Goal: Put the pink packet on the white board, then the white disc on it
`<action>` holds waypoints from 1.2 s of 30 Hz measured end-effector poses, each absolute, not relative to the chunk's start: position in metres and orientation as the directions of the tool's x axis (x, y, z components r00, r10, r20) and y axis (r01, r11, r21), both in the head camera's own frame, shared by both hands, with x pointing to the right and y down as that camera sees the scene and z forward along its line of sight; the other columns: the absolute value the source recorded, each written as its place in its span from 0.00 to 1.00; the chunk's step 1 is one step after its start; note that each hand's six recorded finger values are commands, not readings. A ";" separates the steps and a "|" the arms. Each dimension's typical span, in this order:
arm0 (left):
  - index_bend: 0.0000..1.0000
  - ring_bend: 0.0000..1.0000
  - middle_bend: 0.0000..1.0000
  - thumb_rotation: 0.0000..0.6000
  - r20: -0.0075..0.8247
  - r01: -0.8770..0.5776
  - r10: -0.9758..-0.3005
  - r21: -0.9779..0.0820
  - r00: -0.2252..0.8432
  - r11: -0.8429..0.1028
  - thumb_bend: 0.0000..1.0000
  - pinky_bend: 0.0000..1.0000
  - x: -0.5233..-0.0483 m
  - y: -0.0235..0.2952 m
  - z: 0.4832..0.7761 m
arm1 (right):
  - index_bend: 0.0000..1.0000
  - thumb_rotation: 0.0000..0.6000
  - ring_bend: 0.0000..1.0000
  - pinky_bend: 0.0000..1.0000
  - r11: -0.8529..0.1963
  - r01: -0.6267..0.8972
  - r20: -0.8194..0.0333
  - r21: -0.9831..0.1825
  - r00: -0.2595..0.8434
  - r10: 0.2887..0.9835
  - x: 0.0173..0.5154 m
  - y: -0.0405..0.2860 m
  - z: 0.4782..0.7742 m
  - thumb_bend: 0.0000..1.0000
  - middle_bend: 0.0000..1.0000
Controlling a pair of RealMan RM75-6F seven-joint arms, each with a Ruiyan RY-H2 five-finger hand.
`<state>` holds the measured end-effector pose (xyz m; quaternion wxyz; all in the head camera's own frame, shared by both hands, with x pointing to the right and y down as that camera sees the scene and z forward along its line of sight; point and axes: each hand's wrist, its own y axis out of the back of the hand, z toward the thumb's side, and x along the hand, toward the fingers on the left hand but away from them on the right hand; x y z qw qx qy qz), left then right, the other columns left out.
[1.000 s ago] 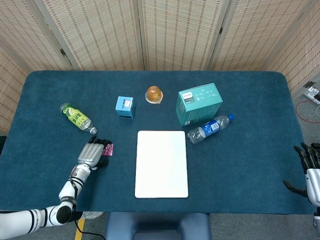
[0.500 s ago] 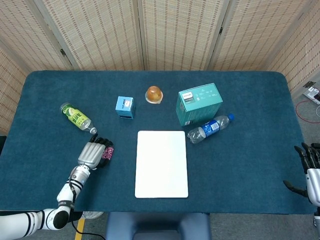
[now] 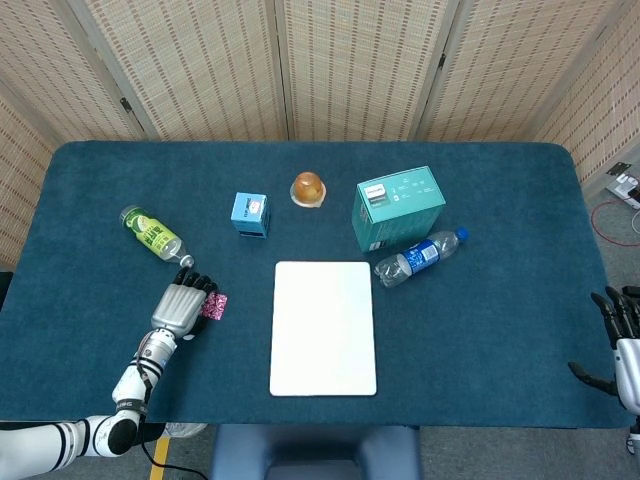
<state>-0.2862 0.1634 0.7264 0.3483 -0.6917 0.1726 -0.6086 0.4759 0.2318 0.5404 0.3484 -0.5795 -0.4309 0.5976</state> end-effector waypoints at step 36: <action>0.37 0.13 0.18 1.00 0.712 0.227 -0.679 -0.701 0.176 -0.676 0.41 0.02 -0.285 0.163 0.735 | 0.09 1.00 0.05 0.01 -0.388 0.093 -0.396 -0.917 -0.094 0.914 0.479 0.234 0.542 0.07 0.06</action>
